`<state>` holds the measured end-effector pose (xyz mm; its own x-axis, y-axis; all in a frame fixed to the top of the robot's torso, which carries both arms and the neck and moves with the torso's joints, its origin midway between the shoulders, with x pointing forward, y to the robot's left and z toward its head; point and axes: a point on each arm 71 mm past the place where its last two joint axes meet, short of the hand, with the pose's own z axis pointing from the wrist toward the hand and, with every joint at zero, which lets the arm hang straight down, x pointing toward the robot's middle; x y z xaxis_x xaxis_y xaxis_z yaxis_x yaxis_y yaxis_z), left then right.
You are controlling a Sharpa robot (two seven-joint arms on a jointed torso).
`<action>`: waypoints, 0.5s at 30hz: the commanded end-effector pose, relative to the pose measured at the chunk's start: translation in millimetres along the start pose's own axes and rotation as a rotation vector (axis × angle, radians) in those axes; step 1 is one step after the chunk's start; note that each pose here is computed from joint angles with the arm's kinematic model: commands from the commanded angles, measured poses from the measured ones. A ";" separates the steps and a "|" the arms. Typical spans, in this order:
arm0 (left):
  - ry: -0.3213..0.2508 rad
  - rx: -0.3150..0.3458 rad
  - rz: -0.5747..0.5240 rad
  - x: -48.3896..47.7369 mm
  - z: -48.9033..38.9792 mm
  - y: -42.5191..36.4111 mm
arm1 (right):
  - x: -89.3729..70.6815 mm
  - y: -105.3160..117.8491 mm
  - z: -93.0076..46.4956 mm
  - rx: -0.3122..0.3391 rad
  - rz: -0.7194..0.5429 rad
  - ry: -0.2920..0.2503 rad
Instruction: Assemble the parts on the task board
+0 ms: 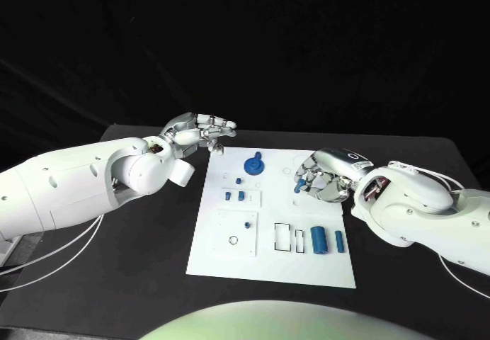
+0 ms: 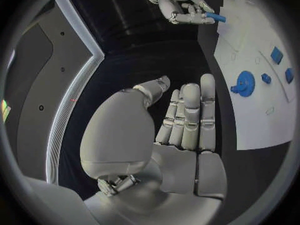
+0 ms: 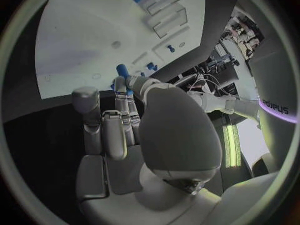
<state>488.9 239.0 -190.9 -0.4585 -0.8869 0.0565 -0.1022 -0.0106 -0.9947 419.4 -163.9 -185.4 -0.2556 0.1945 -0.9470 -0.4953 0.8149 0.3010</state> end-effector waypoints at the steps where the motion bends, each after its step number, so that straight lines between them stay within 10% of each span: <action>1: 0.031 -0.001 0.000 3.4 0.7 -0.3 | -3.4 13.1 -1.3 -0.041 0.011 -0.012; 15: 0.037 0.008 0.001 6.7 3.9 -0.5 | 31.3 94.9 15.3 -0.264 0.053 0.038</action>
<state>489.7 234.0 -191.5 -0.4728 -0.8793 0.0570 -0.1038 -0.0086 -0.9946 380.3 -76.7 -188.3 -0.3338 0.2186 -0.9169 -0.6442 0.6572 0.3912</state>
